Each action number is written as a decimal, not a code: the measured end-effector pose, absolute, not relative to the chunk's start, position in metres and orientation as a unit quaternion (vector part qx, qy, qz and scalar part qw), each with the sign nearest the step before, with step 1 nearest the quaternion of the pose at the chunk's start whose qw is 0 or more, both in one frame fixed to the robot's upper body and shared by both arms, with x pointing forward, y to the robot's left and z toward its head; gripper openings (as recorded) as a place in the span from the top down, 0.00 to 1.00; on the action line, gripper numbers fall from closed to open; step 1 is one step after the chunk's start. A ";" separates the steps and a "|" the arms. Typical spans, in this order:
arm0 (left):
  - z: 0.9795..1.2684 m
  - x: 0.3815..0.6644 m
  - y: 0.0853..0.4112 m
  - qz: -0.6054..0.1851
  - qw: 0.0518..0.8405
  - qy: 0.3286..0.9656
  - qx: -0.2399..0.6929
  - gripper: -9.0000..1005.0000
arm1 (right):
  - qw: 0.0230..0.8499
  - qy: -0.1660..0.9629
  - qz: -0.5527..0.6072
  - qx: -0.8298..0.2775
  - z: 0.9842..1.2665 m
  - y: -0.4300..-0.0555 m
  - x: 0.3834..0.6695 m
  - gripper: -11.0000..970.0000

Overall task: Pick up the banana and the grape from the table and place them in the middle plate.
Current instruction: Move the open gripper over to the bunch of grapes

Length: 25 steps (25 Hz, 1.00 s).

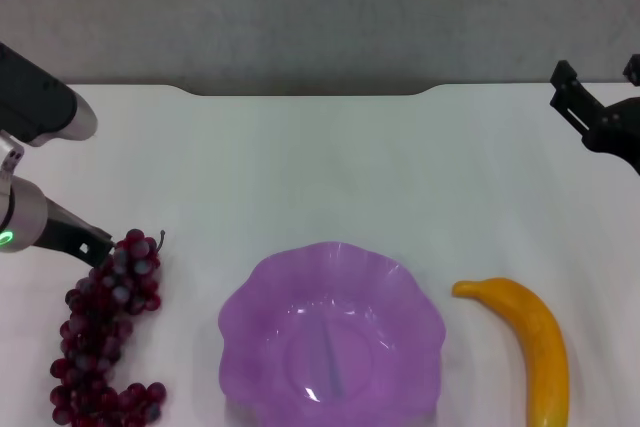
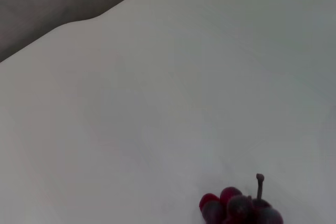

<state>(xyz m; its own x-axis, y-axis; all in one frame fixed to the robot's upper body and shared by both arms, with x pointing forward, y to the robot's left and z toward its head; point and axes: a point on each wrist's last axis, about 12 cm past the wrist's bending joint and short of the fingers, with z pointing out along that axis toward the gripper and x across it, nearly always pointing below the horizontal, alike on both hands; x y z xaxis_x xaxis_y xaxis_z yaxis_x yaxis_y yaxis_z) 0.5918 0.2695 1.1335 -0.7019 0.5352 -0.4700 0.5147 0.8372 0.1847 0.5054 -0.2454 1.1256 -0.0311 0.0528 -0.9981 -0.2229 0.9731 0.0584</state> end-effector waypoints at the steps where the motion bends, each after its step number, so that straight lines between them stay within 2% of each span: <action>1: 1.132 0.591 0.270 0.020 0.257 0.922 0.288 0.88 | 0.694 0.711 0.100 -0.060 1.126 -0.245 0.506 0.12; 11: 1.133 0.592 0.265 0.017 0.257 0.920 0.294 0.84 | 0.694 0.710 0.101 -0.061 1.126 -0.244 0.506 0.12; 16: 1.130 0.591 0.260 0.007 0.255 0.916 0.309 0.61 | 0.695 0.710 0.102 -0.061 1.127 -0.244 0.506 0.12; 25: 1.126 0.598 0.248 -0.023 0.267 0.907 0.324 0.42 | 0.695 0.709 0.103 -0.062 1.128 -0.243 0.506 0.12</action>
<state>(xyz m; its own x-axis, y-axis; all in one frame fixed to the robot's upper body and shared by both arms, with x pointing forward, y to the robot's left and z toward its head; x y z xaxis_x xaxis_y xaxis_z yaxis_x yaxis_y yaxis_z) 0.5976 0.2477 1.1257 -0.6480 0.5753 -0.4991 0.5998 0.7893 0.1310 0.5061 -0.2432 1.1279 -0.0250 0.0550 -0.9982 -0.2302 0.9713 0.0593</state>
